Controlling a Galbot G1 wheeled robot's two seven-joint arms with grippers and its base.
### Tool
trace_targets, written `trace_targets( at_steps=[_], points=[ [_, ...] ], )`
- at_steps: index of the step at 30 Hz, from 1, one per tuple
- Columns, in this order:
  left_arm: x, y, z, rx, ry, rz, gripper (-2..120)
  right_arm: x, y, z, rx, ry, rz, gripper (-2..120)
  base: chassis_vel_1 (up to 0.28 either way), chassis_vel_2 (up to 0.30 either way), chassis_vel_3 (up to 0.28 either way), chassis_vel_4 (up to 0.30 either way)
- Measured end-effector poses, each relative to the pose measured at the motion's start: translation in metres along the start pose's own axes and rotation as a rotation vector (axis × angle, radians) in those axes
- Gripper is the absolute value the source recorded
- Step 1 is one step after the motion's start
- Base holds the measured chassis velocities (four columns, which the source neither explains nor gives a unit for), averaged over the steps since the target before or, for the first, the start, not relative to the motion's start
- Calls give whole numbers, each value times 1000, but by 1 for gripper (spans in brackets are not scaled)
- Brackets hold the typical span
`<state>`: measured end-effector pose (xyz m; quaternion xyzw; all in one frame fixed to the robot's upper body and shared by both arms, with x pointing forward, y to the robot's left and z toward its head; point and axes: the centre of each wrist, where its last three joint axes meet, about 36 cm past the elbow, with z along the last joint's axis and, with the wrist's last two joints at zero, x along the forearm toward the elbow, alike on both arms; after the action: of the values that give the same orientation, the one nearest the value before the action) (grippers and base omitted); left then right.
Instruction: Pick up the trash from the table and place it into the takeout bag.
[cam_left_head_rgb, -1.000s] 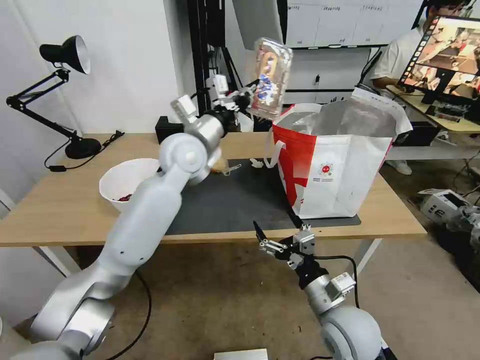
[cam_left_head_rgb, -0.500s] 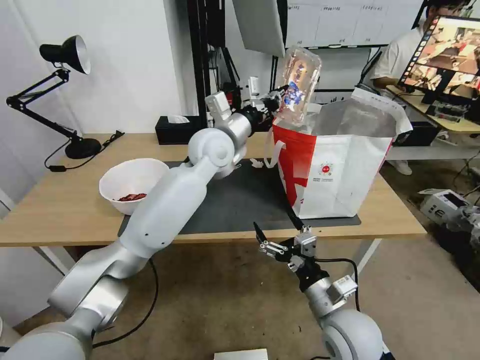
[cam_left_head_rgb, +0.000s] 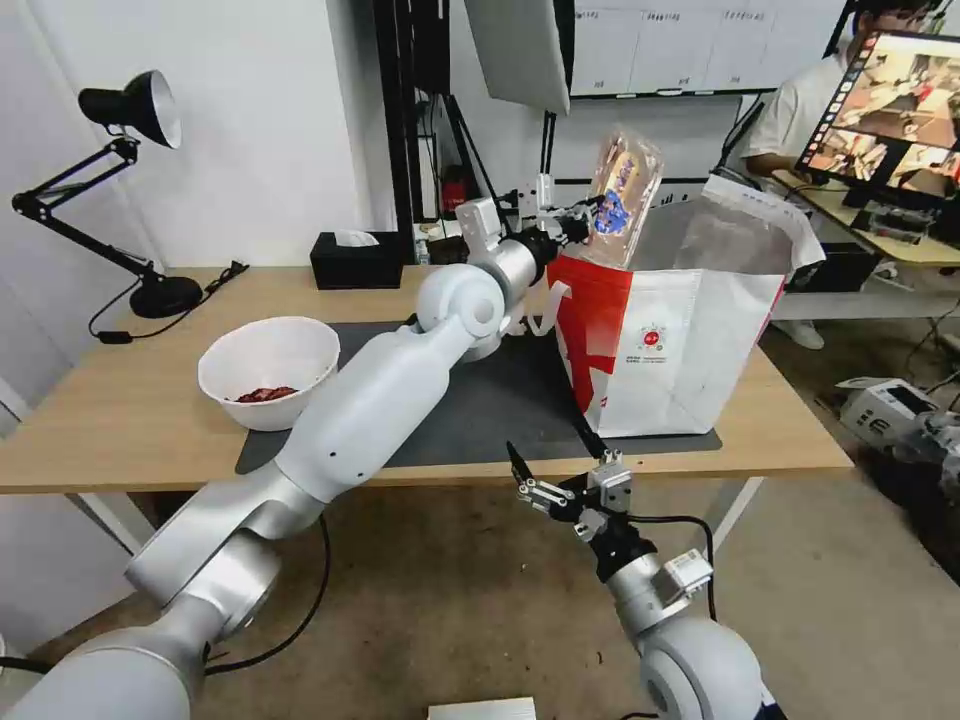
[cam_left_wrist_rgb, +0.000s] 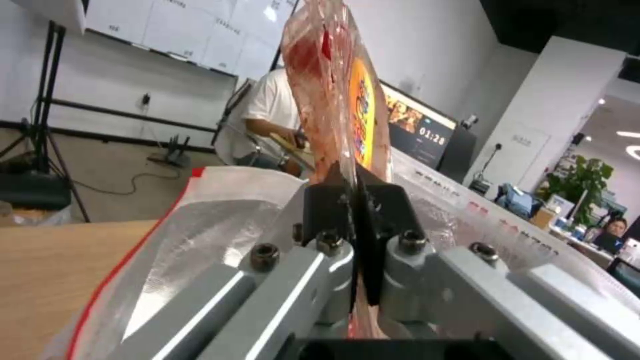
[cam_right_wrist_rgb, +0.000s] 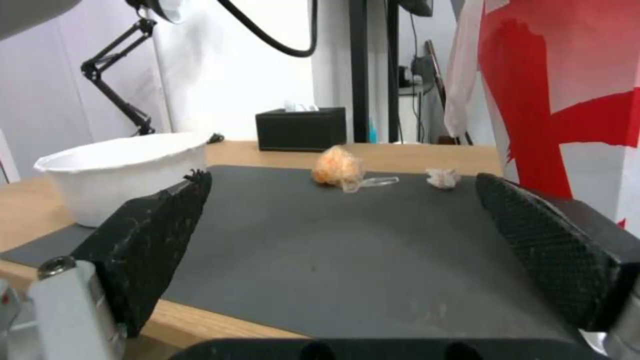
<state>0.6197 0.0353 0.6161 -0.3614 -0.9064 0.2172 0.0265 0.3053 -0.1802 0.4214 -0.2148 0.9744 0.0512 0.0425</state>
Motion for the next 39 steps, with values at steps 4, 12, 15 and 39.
trace_targets(
  at_steps=[4, 12, 15, 39],
  points=[
    [-2, 0, 4, -3, 10, -3, 0, -1, -1, 0, 1, -2, 1, 100, 0, 0, 0, 0],
    [-4, -1, 10, -6, 28, -1, 0, -4, -5, -2, 7, -11, 2, 100, 0, 0, 0, 0],
    [-3, 0, 12, -7, 35, 9, 1, -6, -6, -2, 7, -14, 3, 100, 0, 0, 0, 0],
    [14, 6, -3, -172, -83, 30, 91, -8, -13, -6, 9, -26, 15, 100, 0, 0, 0, 0]
  ],
)
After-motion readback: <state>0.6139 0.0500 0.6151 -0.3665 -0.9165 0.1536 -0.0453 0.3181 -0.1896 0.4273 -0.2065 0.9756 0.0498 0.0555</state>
